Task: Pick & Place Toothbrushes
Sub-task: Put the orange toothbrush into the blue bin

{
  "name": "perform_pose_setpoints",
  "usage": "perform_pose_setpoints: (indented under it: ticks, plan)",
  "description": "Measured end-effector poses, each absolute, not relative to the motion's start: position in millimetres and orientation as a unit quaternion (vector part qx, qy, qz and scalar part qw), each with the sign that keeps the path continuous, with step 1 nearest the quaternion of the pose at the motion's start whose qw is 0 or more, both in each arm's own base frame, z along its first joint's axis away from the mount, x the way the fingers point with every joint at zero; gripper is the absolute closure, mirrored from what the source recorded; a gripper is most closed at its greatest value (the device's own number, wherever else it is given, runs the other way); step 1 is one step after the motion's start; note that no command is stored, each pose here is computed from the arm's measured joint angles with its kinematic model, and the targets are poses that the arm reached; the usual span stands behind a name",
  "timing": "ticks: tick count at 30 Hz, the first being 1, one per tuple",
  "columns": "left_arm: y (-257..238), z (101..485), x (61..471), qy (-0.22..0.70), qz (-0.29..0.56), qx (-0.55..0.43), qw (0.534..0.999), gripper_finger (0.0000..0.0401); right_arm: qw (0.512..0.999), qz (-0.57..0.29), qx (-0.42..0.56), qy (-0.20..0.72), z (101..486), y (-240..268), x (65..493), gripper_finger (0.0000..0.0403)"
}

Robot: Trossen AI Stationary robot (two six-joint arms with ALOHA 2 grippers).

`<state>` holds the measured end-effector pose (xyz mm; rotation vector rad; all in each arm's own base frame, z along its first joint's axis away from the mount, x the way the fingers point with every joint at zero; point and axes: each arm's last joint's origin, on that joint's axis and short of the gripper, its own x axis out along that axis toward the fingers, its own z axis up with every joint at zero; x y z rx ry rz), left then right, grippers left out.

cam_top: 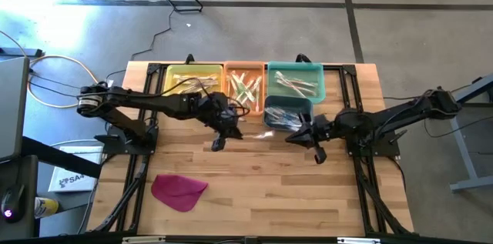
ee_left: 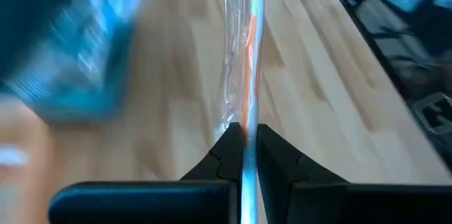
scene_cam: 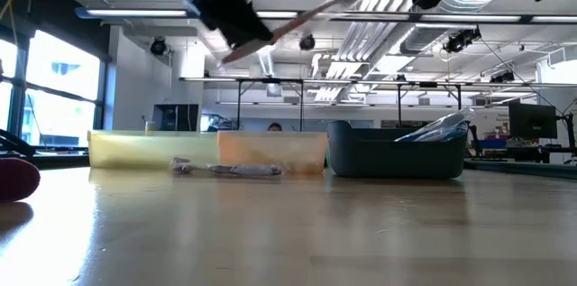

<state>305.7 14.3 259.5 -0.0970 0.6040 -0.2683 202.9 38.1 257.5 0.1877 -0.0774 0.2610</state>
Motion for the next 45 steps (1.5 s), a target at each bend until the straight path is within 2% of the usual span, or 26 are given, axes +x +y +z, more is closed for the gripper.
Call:
perform_pose_setpoints:
  ticks: [5,8,13,19,27,35,45]
  plan:
    - [22,291,315,0.251,-0.079,0.03,0.964,0.0386,0.985,0.132,0.092,-0.064,267,37,194,0.0401]
    - [34,312,318,0.219,-0.054,0.04,0.973,0.0386,0.986,0.125,0.088,-0.059,269,35,188,0.0401]
    - [59,334,319,0.17,-0.011,0.037,0.985,0.0386,0.996,0.037,0.057,-0.049,269,29,183,0.0401]
    - [84,339,318,0.133,0.019,-0.003,0.991,0.0386,0.995,-0.088,-0.001,-0.043,267,22,183,0.04]
    - [91,339,324,0.103,0.029,-0.018,0.994,0.0386,0.983,-0.174,-0.018,-0.049,270,17,182,0.04]
    - [92,349,326,0.052,0.029,-0.006,0.998,0.0386,0.979,-0.198,-0.016,-0.047,269,16,182,0.04]
    - [92,350,326,0.047,0.029,-0.003,0.998,0.0386,0.979,-0.199,-0.016,-0.047,269,16,182,0.04]
